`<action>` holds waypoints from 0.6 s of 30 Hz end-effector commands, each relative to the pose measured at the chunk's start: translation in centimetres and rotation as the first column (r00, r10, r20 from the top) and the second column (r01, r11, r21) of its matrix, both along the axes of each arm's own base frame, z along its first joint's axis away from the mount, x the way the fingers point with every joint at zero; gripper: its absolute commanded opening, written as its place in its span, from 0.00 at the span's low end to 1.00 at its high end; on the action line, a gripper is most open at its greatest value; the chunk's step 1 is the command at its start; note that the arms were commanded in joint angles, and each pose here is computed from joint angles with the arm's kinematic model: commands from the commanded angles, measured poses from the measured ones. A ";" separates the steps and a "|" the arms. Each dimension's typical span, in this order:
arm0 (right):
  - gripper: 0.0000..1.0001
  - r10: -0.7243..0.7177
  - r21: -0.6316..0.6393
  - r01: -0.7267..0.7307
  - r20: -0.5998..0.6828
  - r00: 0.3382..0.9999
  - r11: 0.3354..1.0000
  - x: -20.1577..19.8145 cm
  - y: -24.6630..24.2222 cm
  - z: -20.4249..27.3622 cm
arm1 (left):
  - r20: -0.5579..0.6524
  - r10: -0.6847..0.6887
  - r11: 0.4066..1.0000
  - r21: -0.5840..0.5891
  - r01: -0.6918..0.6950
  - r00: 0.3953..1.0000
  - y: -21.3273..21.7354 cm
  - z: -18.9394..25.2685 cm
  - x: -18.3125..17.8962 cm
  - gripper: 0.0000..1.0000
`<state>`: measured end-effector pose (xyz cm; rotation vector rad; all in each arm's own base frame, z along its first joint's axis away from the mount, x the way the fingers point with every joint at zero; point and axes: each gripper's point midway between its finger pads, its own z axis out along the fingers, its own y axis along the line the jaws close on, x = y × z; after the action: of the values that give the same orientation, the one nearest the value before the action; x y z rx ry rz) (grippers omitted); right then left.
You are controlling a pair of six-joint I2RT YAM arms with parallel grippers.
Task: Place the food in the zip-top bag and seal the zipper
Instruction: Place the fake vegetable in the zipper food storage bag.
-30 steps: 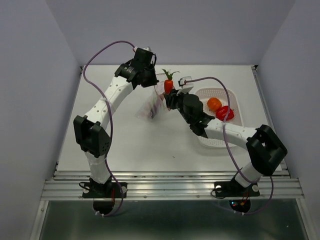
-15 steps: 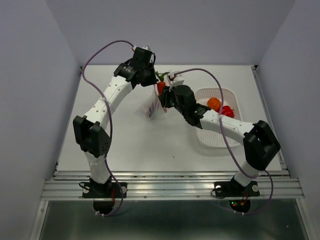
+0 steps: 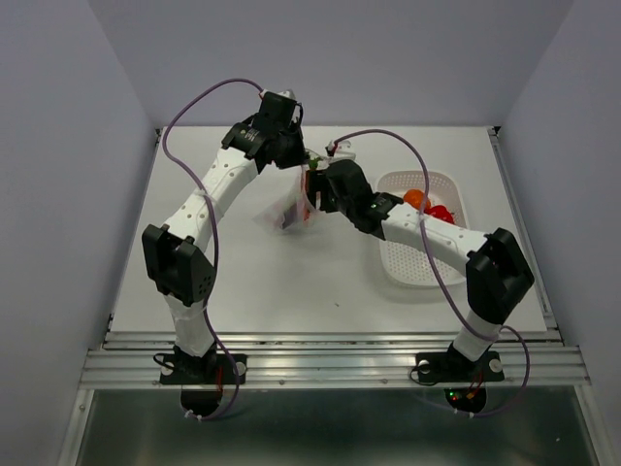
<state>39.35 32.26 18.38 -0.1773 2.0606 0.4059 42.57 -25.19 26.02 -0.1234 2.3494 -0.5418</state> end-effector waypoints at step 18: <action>0.89 -0.046 0.111 0.030 0.141 0.989 0.993 -0.5 -1.1 12.4 | 0.092 -0.010 1.000 -0.023 0.012 0.996 0.3 3.3 0.1 0.00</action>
<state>39.77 30.64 22.25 -0.0900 2.0493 0.3319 42.70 -25.19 26.12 -0.1150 2.3426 -0.5409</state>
